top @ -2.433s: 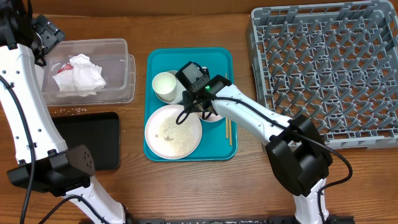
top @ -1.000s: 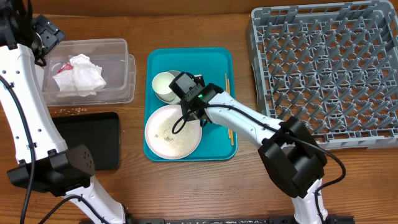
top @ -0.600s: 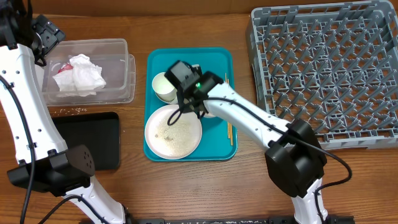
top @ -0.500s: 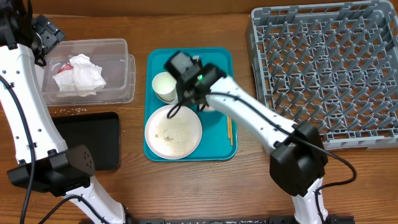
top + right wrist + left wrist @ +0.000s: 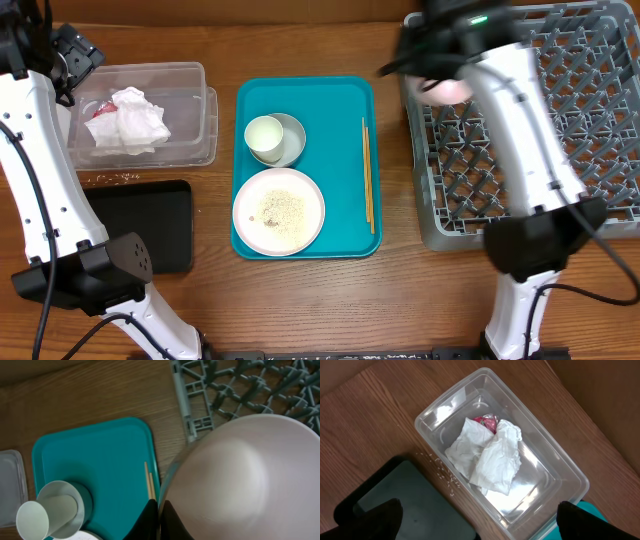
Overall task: Sort waste into correct bins and load items into the dishwasher
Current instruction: 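Lower the pink bowl into the rack and open the right gripper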
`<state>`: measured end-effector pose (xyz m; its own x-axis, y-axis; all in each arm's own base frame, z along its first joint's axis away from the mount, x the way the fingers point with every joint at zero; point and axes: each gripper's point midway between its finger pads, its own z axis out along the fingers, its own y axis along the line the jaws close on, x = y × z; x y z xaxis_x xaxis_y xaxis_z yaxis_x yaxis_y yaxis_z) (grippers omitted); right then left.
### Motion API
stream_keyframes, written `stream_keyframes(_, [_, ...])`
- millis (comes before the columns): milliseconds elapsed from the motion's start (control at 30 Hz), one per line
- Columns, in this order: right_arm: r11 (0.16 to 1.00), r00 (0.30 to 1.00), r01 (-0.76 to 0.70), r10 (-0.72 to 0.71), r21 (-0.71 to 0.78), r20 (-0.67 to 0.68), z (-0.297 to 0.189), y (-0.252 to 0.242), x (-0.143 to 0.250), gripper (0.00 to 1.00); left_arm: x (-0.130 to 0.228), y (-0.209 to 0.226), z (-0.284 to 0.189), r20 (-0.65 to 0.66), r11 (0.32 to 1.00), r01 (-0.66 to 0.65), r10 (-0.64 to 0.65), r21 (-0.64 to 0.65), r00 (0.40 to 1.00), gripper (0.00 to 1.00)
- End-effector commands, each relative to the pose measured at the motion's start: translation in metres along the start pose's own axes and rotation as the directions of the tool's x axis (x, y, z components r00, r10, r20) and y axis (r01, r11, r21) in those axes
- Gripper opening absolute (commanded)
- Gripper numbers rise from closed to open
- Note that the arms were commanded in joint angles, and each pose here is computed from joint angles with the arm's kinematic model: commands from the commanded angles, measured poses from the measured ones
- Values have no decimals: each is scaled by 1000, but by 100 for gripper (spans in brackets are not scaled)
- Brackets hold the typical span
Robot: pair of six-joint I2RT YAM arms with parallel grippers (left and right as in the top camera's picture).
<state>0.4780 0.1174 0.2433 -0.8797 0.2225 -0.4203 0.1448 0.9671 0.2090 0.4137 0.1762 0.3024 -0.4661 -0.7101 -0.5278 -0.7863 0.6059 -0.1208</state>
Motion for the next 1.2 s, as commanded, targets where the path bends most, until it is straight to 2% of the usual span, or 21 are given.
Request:
stream_keyframes(0, [959,996,37,-60,-282,-71,-10,-2,-6,4,1,0,4,-6,1000,-15,15,-6,1000,100])
stream_keyframes(133, [857,995,-22,-33,-514,-97,-27,-26,-17,4,1,0,4,-6,1000,-15,15,-6,1000,100])
stream_keyframes(267, [678,995,-62,-14,-732,-98,-58,-41,-22,4,1,0,4,-6,1000,-15,15,-6,1000,100])
stream_keyframes(433, [561,992,-124,47,-819,-118,-69,-71,-22,4,1,0,4,-6,1000,-15,15,-6,1000,100])
stream_keyframes(633, [443,969,-248,118,-862,-219,-53,-85,-11,4,1,0,4,-6,1000,-15,15,-6,1000,100])
stream_keyframes(800, [419,948,-318,141,-850,-285,-21,-92,5,4,1,0,4,-6,1000,-15,15,-6,1000,100])
stream_keyframes(933, [361,922,-386,174,-849,-345,-5,-98,14,4,1,0,4,-6,1000,-15,15,-6,1000,100])
stream_keyframes(1167, [376,897,-438,236,-817,-373,16,-118,16,4,1,0,4,-6,1000,-15,15,-6,1000,100])
